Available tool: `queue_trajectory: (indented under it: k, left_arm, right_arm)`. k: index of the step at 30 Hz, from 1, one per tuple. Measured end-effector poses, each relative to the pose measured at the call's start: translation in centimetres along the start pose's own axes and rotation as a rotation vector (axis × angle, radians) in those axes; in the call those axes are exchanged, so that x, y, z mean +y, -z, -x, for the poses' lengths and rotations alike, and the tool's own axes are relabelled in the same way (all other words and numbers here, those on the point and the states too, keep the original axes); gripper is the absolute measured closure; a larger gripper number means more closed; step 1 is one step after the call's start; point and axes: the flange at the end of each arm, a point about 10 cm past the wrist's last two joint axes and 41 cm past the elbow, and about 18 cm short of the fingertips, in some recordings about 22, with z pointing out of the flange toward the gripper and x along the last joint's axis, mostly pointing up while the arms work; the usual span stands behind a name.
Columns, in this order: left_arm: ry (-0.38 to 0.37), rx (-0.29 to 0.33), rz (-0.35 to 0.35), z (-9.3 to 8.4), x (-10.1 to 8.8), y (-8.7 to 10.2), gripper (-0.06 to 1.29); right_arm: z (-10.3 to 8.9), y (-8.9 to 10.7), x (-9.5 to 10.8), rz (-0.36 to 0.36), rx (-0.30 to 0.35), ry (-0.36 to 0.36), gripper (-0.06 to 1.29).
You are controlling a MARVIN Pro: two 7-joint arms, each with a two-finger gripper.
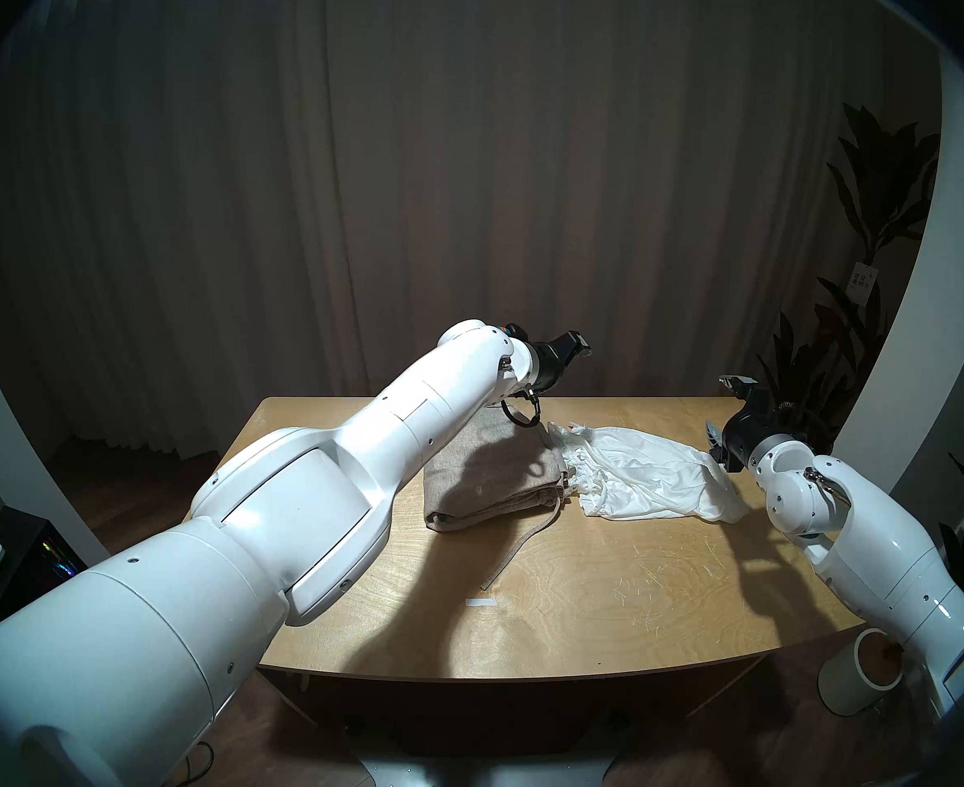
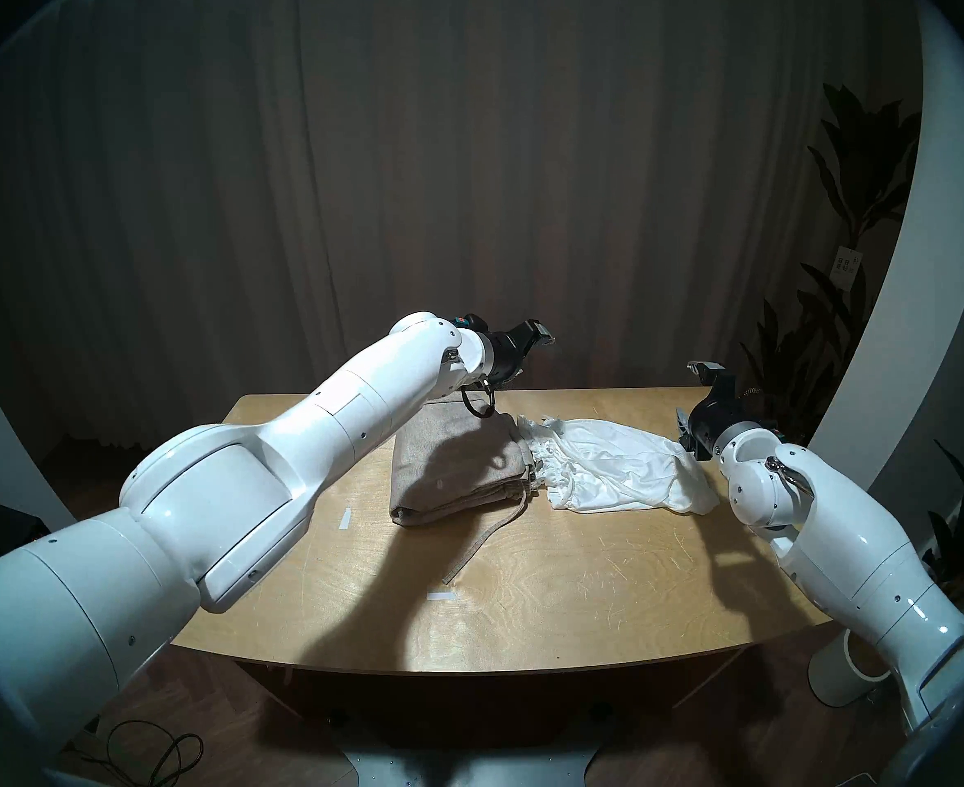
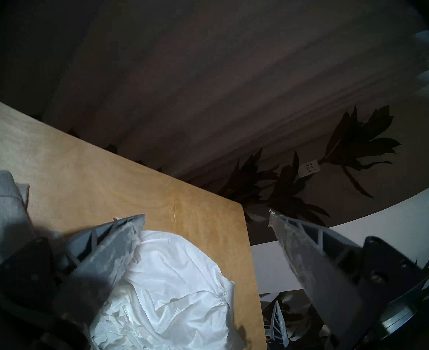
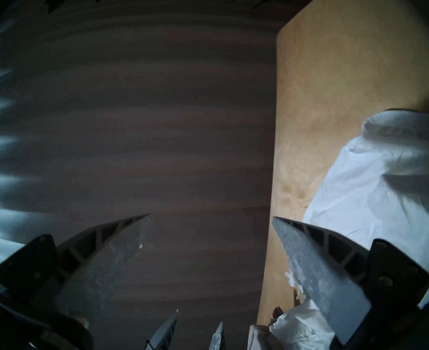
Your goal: Fold pants twice and stack them
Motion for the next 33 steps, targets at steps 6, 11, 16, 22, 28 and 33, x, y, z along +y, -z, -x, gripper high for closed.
queue_trajectory:
  k: [6, 11, 16, 22, 28, 33]
  left_arm:
    - [-0.019, 0.033, 0.012, -1.5, -0.4, 1.0, -0.01]
    - [-0.025, 0.057, -0.012, -2.5, -2.1, 1.8, -0.01]
    - [-0.030, 0.084, -0.054, -3.6, -4.6, 2.9, -0.01]
    - [-0.034, 0.114, -0.095, -4.7, -7.1, 4.2, -0.01]
    - [-0.041, 0.137, -0.126, -5.5, -9.0, 5.3, -0.01]
    - [-0.048, 0.149, -0.142, -5.9, -10.2, 6.0, -0.01]
  right_arm:
    - [-0.2, 1.2, 1.3, 0.038, -0.017, 0.021, -0.01]
    - [-0.2, 2.2, 2.8, 0.075, -0.031, 0.031, -0.01]
    - [-0.4, 3.1, 3.9, 0.104, -0.044, 0.043, -0.01]
    - [-0.6, 4.1, 5.0, 0.132, -0.056, 0.059, -0.01]
    - [-1.1, 5.4, 6.6, 0.177, -0.067, 0.079, -0.01]
    - [-1.4, 6.5, 8.3, 0.226, -0.075, 0.096, -0.01]
